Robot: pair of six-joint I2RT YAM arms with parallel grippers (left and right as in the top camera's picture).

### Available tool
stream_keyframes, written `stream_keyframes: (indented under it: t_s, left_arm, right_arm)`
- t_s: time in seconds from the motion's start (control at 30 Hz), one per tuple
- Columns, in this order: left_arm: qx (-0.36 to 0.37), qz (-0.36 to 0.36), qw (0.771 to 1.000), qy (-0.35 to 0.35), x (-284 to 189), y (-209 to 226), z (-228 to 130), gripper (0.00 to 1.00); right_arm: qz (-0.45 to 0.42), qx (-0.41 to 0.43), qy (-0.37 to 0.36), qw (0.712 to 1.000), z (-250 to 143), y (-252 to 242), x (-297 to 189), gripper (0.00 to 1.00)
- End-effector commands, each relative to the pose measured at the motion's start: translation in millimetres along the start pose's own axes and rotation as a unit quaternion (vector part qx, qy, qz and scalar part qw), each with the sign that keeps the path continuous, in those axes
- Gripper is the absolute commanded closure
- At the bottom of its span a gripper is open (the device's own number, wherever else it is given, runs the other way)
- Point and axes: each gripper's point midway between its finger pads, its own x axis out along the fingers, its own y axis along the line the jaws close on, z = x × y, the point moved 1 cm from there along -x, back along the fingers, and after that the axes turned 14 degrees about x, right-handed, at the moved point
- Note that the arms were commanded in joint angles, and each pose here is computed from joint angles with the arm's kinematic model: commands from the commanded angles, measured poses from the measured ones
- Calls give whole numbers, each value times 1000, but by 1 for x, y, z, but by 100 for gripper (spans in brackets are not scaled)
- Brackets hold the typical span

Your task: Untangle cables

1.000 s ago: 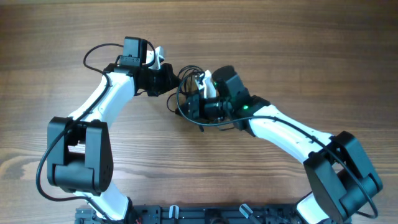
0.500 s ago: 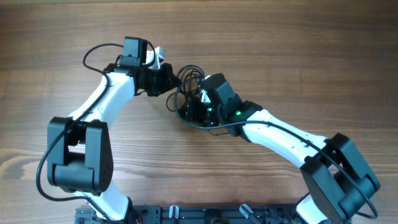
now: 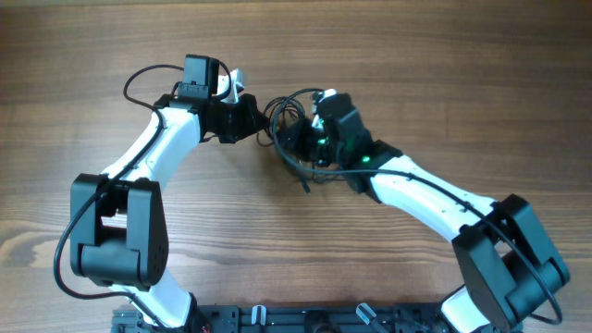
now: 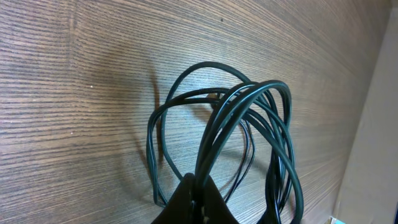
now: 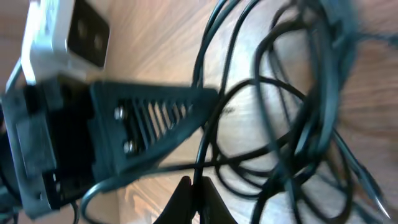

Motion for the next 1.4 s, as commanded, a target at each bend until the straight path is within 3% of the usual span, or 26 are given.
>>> stream_keyframes:
  t_s: [0.0, 0.17, 0.43, 0.57, 0.73, 0.97, 1.17, 1.37]
  left_arm:
    - [-5, 3, 1000, -4, -2, 2, 2, 96]
    - [4, -25, 1000, 2, -2, -7, -1, 96]
    - [110, -169, 979, 23, -12, -52, -14, 96]
    - [136, -184, 973, 23, -13, -56, -17, 96]
    - [180, -212, 961, 16, -18, -62, -19, 96]
    - [250, -292, 923, 8, -31, -83, -33, 96]
    - [262, -326, 908, 3, -38, -91, -38, 96]
    - [268, -342, 901, -1, -42, -95, -39, 96]
  right_arm:
    - [12, 16, -38, 999, 28, 8, -10, 96]
    - [7, 29, -53, 998, 44, 1, -16, 96]
    - [-3, 29, -39, 999, 38, -3, -14, 95]
    - [28, -33, -5, 999, 27, 12, -16, 96]
    - [-10, -41, -1, 999, 26, -7, -17, 96]
    - [-63, -60, -31, 996, 36, -29, -19, 96]
    - [-79, -76, -64, 992, 48, -34, -21, 96]
    - [-69, -75, -37, 994, 38, -31, -20, 95]
